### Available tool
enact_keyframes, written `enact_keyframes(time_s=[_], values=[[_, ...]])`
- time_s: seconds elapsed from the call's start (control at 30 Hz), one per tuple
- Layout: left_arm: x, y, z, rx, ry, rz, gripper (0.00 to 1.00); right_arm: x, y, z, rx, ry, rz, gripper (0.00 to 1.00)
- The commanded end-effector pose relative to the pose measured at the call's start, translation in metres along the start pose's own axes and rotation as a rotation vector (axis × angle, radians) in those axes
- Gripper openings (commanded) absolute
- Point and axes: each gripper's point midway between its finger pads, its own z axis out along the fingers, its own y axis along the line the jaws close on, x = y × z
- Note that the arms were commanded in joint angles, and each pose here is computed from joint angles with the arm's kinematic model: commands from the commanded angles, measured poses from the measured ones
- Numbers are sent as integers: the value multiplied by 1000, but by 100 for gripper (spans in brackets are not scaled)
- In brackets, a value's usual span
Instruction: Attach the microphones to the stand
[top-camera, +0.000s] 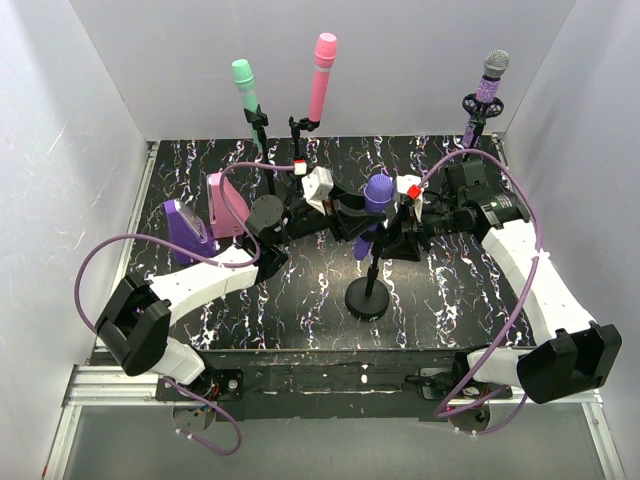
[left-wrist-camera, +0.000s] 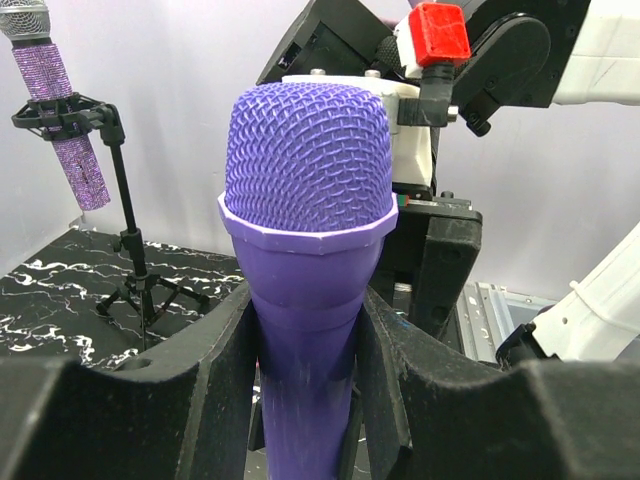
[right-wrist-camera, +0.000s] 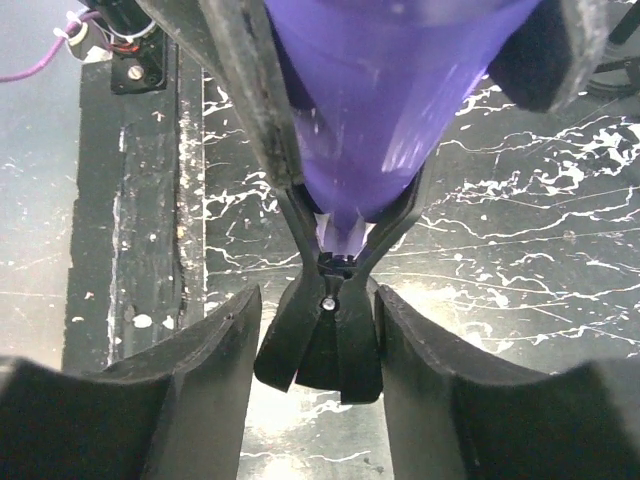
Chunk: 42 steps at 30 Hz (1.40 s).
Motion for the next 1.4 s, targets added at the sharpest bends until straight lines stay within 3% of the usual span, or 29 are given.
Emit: enact_keyframes(time_s=[0.0, 0.2, 0.6, 0.77, 0.83, 0.93, 1.03, 1.37], values=[[7, -23, 4, 87, 46, 21, 0, -23, 18, -5, -28, -85, -14, 61], [4, -23, -1, 71, 46, 38, 0, -19, 23, -16, 9, -120, -68, 77], [-3, -28, -3, 80, 37, 44, 0, -4, 23, -13, -2, -162, -111, 77], [-4, -26, -2, 74, 36, 43, 0, -7, 22, -12, -17, -179, -96, 66], [-4, -26, -2, 73, 41, 46, 0, -8, 23, -12, -20, -184, -100, 54], [-1, -26, -1, 80, 64, 54, 0, -8, 24, -11, -22, -182, -97, 24], [-2, -27, 1, 95, 79, 70, 0, -7, 24, -12, -17, -179, -103, 9], [-2, -36, 9, 176, 101, 44, 0, -13, 23, -14, -11, -183, -112, 2]])
